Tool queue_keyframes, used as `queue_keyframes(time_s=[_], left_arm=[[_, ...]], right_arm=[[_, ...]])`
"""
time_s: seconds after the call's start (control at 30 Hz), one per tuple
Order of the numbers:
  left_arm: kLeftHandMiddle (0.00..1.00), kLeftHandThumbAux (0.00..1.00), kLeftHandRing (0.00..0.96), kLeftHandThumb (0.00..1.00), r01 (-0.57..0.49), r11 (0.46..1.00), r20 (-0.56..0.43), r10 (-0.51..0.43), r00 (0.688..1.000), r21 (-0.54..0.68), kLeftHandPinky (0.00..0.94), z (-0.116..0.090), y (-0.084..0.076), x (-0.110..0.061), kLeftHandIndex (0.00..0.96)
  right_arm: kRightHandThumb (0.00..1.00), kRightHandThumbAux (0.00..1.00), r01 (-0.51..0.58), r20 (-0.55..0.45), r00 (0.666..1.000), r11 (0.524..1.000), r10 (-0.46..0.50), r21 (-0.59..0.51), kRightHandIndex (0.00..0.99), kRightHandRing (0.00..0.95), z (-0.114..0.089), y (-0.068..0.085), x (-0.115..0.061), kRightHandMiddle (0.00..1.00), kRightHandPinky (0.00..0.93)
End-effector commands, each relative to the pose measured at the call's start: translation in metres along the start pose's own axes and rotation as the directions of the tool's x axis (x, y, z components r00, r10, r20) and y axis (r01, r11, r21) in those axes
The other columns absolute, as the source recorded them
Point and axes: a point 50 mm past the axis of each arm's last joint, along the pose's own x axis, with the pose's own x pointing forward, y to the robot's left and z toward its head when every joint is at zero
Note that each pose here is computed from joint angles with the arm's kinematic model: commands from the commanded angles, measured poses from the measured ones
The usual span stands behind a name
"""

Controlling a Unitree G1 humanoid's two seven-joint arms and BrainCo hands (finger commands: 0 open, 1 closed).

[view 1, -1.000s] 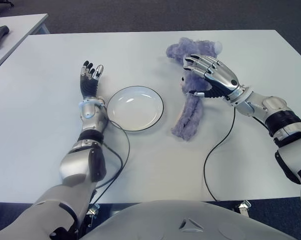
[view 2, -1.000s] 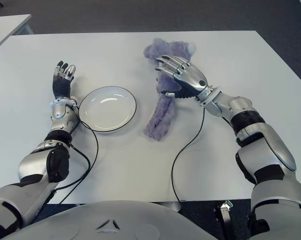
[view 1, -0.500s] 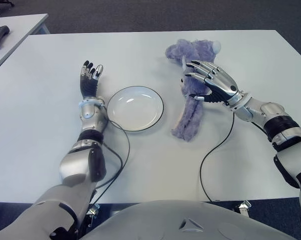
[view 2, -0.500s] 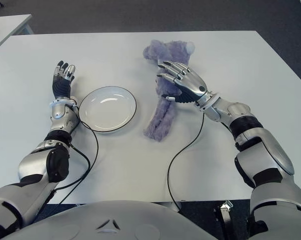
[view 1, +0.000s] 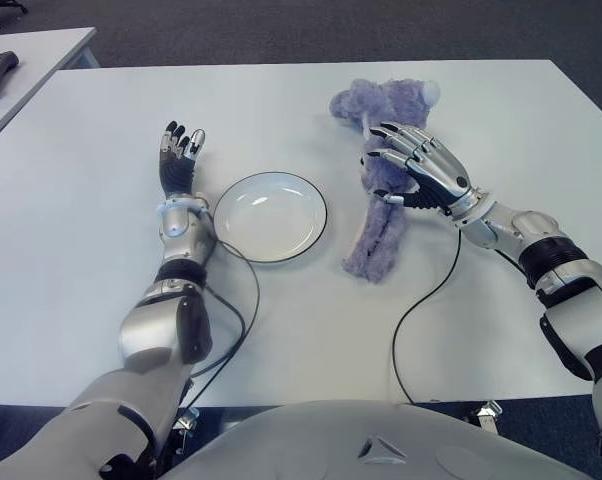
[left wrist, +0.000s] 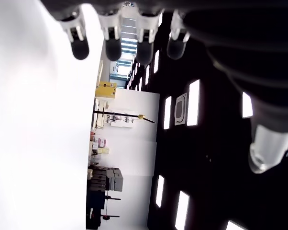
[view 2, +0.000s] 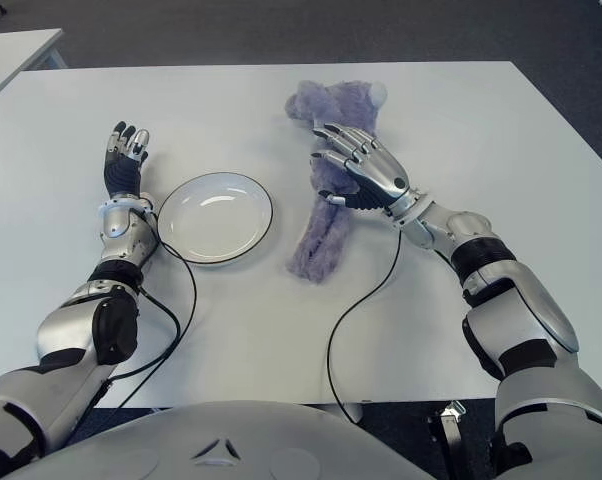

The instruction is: Put the doll into the plate.

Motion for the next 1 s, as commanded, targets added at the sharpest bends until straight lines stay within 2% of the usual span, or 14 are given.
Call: queue_keyframes(time_s=[0.03,0.37,0.47,0.7,0.73,1.0], left_arm=[[0.089,0.551,0.042,0.000,-0.141,0.990,-0.447,0.122,0.886,-0.008,0.000,-0.113,0.039,-0.111,0.033],[0.093,0.550,0.046,0.000,-0.148,0.989,-0.445,0.124,0.887,-0.018,0.000,-0.113,0.040,-0.111,0.029],[0.095,0.551,0.046,0.000,-0.149,0.989,-0.447,0.126,0.886,-0.019,0.000,-0.113,0.040,-0.111,0.029],[0.096,0.547,0.046,0.000,-0.149,0.989,-0.452,0.126,0.883,-0.015,0.000,-0.114,0.040,-0.111,0.026],[0.096,0.545,0.045,0.000,-0.148,0.989,-0.452,0.126,0.883,-0.013,0.000,-0.114,0.040,-0.111,0.026],[0.086,0.541,0.037,0.000,-0.147,0.989,-0.457,0.127,0.881,-0.008,0.000,-0.114,0.040,-0.111,0.024]], right_arm=[[0.334,0.485,0.006,-0.018,1.000,0.999,-0.005,0.037,0.163,0.023,0.010,0.017,-0.008,0.065,0.008],[0.378,0.472,0.061,-0.032,0.998,0.998,-0.060,0.029,0.181,0.054,0.012,0.023,-0.001,0.093,0.031],[0.393,0.472,0.083,-0.024,0.996,0.996,-0.083,0.026,0.215,0.072,0.014,0.025,0.003,0.121,0.034],[0.408,0.479,0.143,0.028,0.989,0.989,-0.144,0.027,0.286,0.109,0.022,0.029,0.013,0.171,0.049],[0.411,0.489,0.152,0.038,0.987,0.988,-0.153,0.027,0.319,0.121,0.023,0.029,0.014,0.191,0.053],[0.413,0.493,0.221,0.110,0.969,0.975,-0.221,0.011,0.376,0.153,0.029,0.029,0.019,0.238,0.046]])
